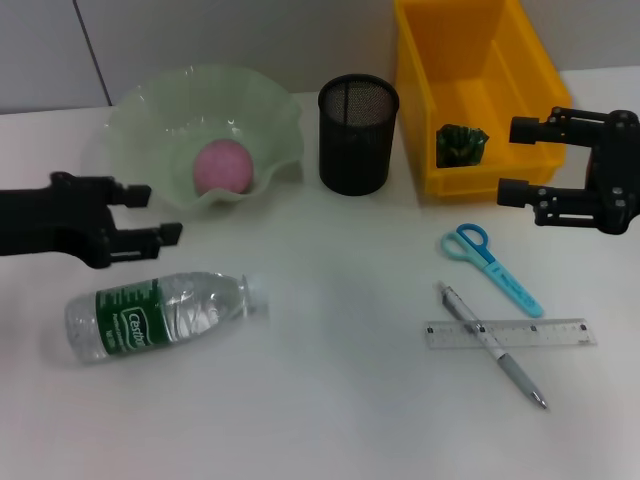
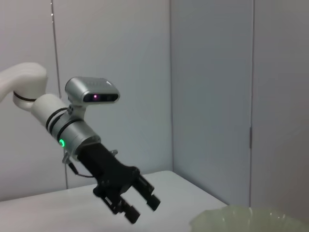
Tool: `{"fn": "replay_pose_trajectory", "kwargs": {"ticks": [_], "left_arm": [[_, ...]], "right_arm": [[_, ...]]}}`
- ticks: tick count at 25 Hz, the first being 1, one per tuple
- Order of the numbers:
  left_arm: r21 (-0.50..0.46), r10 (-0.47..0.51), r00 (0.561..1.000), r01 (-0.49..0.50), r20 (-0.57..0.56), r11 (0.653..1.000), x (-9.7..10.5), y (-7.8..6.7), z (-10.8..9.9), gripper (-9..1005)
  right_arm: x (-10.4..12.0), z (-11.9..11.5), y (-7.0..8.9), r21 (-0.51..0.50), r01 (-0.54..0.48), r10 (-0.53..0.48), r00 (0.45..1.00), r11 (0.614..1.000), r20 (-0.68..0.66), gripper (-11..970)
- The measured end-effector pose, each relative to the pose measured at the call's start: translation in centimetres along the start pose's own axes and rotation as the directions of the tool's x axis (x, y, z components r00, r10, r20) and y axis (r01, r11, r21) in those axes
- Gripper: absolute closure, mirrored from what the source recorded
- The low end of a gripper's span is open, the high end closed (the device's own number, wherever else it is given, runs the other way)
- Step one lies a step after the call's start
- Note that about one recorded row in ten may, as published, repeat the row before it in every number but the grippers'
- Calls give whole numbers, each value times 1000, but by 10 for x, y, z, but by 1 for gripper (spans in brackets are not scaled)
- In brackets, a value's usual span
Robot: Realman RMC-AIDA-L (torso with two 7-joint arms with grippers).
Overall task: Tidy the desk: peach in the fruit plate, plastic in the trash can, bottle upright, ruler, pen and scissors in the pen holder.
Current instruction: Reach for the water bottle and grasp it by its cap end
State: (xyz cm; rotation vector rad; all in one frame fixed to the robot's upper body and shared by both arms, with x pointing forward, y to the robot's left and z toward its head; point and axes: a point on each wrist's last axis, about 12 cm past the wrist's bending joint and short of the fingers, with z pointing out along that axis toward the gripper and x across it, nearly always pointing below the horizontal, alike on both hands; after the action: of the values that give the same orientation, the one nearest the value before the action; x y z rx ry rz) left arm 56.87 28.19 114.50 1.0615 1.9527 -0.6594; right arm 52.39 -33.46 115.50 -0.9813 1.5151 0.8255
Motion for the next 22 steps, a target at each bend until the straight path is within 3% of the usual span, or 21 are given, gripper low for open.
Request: {"fn": "replay_pose_trajectory", "kwargs": {"ticks": [9, 17, 22], "left_arm": [[92, 64, 995, -57, -75, 994, -15, -17, 25, 342], [146, 152, 976, -129, -158, 981, -40, -37, 43, 341], [151, 154, 973, -128, -172, 980, -49, -38, 51, 340]], "right_arm": [[-1, -2, -1, 8, 4, -4, 1000, 1000, 5, 219], [-2, 2, -2, 1, 8, -8, 1000, 1000, 1, 219], [-2, 2, -3, 1, 8, -8, 1000, 1000, -4, 219]]}}
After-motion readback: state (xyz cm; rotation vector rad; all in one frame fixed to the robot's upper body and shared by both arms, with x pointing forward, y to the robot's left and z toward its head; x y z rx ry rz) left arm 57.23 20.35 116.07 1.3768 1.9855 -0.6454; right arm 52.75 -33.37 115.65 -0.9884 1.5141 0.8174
